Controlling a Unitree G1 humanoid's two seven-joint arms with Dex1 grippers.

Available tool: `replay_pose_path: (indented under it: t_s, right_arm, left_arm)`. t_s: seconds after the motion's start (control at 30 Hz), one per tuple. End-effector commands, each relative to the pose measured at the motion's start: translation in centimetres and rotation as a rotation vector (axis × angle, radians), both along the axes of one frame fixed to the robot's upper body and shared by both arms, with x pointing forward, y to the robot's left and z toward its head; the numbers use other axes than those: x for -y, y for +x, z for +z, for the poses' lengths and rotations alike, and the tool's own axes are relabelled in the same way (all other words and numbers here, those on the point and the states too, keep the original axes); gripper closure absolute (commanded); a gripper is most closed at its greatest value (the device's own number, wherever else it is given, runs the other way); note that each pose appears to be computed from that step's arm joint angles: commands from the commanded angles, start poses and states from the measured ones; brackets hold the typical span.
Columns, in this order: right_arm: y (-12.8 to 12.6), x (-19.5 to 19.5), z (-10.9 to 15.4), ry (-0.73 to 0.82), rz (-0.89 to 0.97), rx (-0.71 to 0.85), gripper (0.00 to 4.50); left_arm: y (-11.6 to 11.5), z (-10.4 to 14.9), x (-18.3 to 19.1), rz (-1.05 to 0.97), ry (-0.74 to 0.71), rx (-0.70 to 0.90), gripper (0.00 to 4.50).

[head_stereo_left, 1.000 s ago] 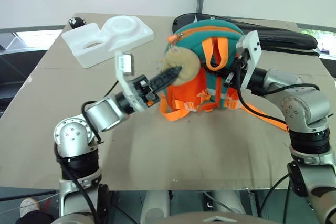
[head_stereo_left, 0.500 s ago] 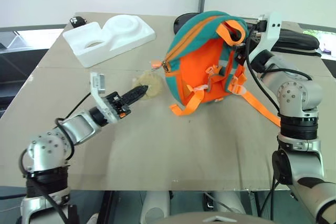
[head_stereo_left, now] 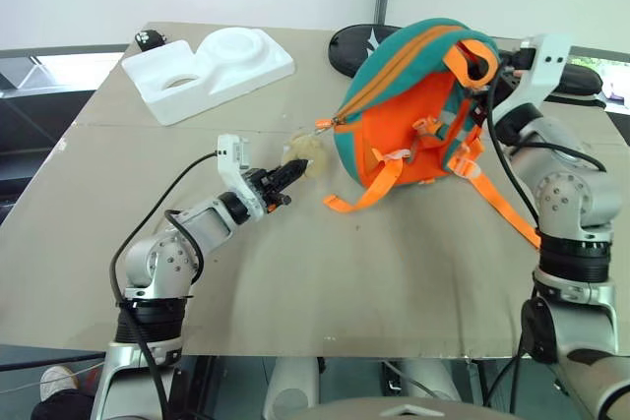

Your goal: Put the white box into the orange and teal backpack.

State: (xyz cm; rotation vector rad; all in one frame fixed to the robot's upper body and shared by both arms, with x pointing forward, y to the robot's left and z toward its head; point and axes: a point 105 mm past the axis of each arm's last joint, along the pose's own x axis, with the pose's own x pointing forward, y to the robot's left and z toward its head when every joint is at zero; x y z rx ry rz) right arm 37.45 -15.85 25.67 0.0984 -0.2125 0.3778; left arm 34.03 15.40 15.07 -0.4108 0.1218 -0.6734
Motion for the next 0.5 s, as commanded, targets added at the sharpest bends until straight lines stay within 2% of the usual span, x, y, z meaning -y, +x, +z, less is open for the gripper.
replay_pose_path:
  t_s: [0.03, 0.07, 0.1, 0.13, 0.2, 0.33, 0.5]
  right_arm:
    - [-2.1, 0.3, 1.4, -0.124, 0.030, 0.113, 3.83]
    - [-2.7, -0.5, 0.7, -0.170, 0.077, 0.105, 3.58]
    - [-3.2, -1.0, -0.2, -0.218, 0.118, 0.091, 3.09]
    - [-3.8, -1.2, -0.8, -0.243, 0.153, 0.075, 2.74]
    - [-5.5, -1.4, -2.5, -0.281, 0.253, 0.014, 1.51]
    - [-8.1, -0.4, -4.3, -0.314, 0.348, -0.088, 0.00]
    - [-11.1, 1.6, -5.7, -0.406, 0.404, -0.154, 0.00]
  left_arm:
    - [0.6, 1.4, -1.7, 0.054, 0.058, 0.112, 4.31]
    - [0.5, 1.6, -1.6, 0.038, 0.078, 0.136, 3.81]
    - [0.2, 1.9, -1.3, 0.012, 0.102, 0.166, 3.29]
    - [-0.2, 2.1, -1.2, -0.009, 0.097, 0.183, 3.02]
    - [-1.1, 2.6, -1.3, -0.033, 0.105, 0.214, 1.78]
    - [-3.3, 2.7, -1.5, -0.104, 0.181, 0.248, 0.16]
    - [-6.2, 2.5, -2.6, -0.152, 0.278, 0.259, 0.07]
